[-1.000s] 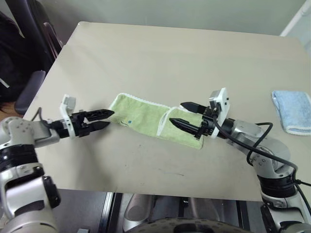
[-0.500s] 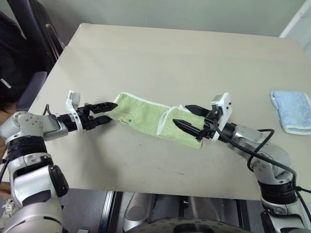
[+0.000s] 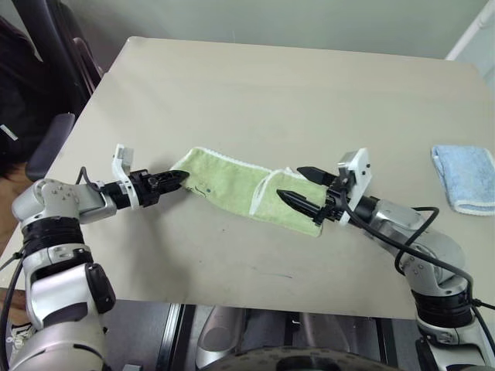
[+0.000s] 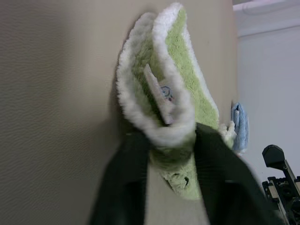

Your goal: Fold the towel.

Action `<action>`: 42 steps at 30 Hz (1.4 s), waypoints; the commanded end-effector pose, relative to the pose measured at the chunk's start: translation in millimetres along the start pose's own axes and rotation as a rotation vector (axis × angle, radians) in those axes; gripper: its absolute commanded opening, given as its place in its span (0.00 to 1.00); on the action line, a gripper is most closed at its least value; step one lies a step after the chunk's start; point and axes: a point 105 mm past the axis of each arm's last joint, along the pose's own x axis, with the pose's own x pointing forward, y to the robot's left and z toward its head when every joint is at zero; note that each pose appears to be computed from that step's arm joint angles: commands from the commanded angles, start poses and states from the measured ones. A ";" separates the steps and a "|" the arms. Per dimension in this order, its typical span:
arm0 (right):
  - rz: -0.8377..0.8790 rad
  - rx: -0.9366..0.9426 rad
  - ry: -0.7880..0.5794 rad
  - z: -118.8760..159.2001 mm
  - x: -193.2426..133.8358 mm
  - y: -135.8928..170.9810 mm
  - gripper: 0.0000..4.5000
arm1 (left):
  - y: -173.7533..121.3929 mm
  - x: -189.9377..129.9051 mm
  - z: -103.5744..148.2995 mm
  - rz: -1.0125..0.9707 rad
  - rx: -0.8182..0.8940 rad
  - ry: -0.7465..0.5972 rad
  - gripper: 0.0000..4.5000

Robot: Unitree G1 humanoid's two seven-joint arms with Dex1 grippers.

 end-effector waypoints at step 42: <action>-0.111 -0.077 -0.033 20.1 -33.9 -12.7 1.00 | -170.4 70.8 -76.6 -0.612 0.583 0.517 0.01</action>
